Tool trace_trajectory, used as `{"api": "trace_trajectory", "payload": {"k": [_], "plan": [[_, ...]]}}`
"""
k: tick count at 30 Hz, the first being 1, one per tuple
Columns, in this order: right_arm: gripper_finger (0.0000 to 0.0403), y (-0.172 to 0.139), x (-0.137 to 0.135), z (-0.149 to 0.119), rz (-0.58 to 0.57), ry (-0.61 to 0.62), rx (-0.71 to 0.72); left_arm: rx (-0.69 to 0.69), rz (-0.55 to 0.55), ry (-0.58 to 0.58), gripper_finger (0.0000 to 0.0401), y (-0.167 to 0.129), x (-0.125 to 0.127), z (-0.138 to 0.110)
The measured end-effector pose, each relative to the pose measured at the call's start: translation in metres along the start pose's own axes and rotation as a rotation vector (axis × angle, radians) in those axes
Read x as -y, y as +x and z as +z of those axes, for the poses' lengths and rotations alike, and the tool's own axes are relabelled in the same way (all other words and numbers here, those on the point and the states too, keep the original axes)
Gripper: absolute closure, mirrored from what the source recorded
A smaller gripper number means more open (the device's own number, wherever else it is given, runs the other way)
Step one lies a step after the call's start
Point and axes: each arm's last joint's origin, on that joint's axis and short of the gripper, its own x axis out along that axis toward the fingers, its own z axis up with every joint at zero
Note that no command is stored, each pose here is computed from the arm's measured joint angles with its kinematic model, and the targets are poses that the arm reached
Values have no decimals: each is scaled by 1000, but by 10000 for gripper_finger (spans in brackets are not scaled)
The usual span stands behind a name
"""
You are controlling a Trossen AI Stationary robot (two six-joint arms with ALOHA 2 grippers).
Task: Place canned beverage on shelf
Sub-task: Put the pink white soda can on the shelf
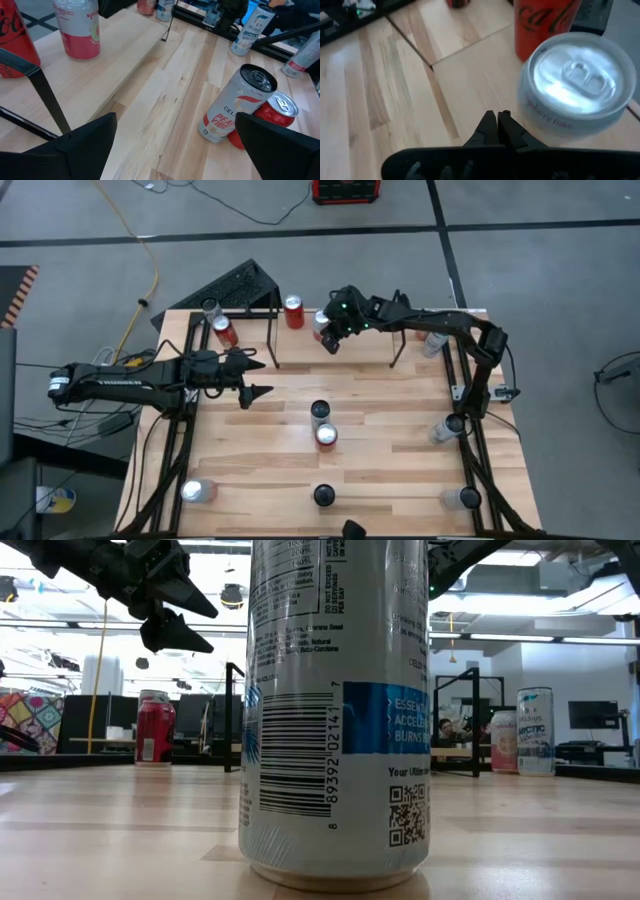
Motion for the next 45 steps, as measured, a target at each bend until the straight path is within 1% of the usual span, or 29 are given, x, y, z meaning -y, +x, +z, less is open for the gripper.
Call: {"api": "trace_trajectory", "payload": {"k": [7,12,19,23,27,30,33,36,38,41,45], "plan": [[403,-1,3,8,0,9,77,0,0,-2,8,0,0,0],[403,-3,12,10,-66,28,100,1,0,-3,8,0,0,0],[403,-5,22,14,-84,57,141,1,0,-5,8,0,0,0],[403,-7,27,19,-110,96,196,2,1,-5,8,0,0,0],[403,-8,31,21,-131,116,218,2,3,-8,8,0,0,0],[403,-10,29,21,-78,93,203,2,3,-10,8,0,0,0],[403,-22,27,21,-37,71,164,-1,4,-10,8,0,0,0],[403,-37,27,17,-57,53,94,-7,6,-8,8,0,0,-1],[403,-39,31,13,-85,59,55,-7,6,-3,8,0,0,-1],[403,-39,40,11,-113,78,33,-5,11,1,8,0,0,-1],[403,-25,50,7,-125,104,25,-2,17,0,8,0,-1,-1]]}}
